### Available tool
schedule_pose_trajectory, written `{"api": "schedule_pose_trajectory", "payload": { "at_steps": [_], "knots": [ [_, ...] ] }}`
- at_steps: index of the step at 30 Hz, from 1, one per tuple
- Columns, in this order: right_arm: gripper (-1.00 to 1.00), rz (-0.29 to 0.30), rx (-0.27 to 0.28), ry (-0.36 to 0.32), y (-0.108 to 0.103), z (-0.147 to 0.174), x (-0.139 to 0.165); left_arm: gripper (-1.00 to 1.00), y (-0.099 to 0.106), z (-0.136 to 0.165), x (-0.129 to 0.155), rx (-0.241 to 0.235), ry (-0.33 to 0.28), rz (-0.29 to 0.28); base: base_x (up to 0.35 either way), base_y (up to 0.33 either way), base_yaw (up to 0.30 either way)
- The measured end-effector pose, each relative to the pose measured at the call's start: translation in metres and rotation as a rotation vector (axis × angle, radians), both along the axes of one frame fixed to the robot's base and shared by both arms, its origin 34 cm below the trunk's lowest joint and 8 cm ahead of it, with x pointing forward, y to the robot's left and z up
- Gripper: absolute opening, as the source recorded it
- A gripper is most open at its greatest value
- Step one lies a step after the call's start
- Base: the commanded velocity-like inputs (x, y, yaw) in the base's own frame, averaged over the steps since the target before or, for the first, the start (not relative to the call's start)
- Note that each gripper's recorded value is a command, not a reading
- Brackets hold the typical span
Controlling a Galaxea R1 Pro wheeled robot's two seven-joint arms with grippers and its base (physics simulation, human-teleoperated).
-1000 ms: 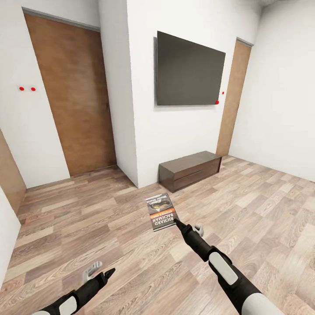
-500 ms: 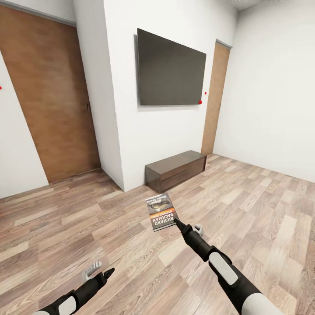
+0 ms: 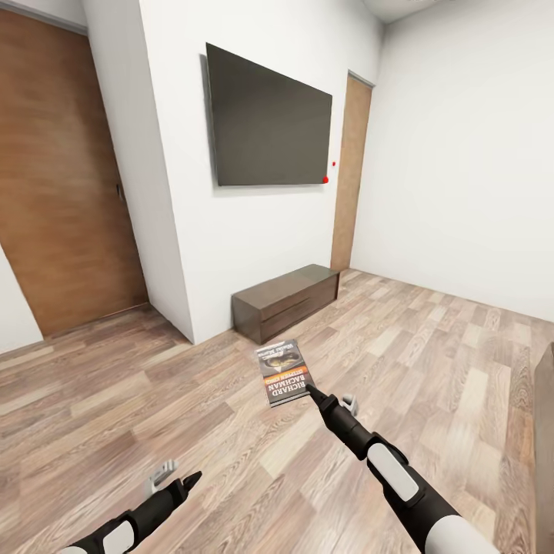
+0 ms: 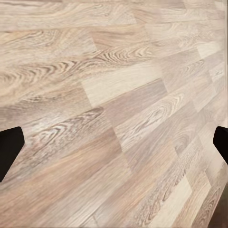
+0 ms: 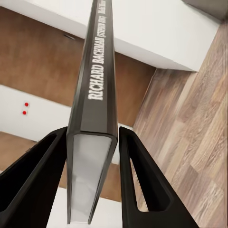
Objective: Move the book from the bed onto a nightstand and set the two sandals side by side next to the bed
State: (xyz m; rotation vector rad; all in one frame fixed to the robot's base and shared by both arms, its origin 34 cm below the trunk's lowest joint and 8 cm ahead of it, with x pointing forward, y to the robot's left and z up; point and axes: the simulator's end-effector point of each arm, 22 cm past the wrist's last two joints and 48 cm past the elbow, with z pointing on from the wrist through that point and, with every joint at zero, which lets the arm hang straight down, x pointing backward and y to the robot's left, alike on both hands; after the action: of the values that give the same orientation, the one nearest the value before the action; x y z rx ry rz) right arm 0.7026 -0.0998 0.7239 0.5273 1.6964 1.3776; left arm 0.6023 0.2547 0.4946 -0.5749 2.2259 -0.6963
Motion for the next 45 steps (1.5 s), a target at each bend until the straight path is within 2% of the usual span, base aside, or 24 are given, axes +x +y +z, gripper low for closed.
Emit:
{"api": "schedule_pose_trajectory", "payload": {
  "at_steps": [45],
  "knots": [
    [-1.00,0.000,0.000,0.000,-0.0001,0.0000,0.0000,1.00,-0.0002,0.0000,0.0000,0.000,0.000,0.000,0.131,0.000,-0.214]
  ]
}}
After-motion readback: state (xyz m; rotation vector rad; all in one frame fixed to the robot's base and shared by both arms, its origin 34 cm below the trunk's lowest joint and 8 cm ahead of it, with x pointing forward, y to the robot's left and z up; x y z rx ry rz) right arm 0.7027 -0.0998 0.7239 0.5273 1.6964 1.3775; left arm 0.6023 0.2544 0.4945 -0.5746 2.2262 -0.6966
